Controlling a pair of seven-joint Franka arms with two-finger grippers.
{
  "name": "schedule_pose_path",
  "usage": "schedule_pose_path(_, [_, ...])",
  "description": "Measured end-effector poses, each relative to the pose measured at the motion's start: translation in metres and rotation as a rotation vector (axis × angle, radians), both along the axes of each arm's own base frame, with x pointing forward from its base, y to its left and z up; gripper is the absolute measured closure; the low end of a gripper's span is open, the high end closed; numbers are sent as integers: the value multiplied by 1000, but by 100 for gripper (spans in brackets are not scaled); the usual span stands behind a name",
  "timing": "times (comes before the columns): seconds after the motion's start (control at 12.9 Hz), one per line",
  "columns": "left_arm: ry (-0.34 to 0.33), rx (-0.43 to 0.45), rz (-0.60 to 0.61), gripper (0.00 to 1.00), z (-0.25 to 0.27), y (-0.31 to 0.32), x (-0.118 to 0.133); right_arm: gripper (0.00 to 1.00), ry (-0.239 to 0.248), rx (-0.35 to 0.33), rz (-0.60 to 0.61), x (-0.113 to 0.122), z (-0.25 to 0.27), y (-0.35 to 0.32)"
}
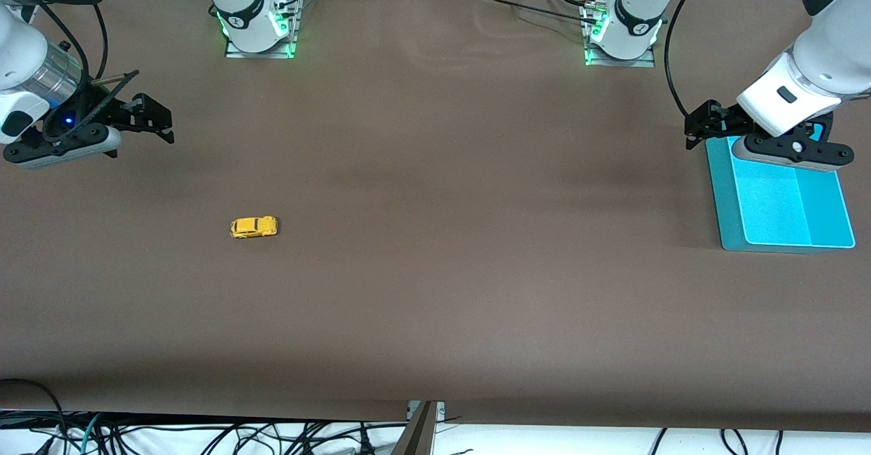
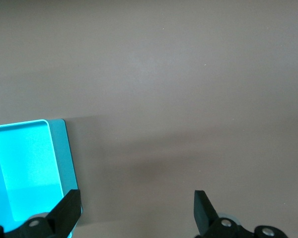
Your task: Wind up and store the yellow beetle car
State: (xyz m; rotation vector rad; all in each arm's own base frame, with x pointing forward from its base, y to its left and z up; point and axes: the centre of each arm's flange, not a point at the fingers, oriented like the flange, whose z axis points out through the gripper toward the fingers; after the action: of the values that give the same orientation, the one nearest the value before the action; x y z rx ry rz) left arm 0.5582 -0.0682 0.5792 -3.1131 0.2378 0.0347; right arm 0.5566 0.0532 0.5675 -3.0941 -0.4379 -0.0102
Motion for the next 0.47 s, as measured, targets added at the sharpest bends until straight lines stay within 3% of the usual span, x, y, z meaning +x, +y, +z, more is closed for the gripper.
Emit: schedule_pose_path(0.47, [1,0,1,0,0,1,0,0,2,-1,-3,0,1,-1])
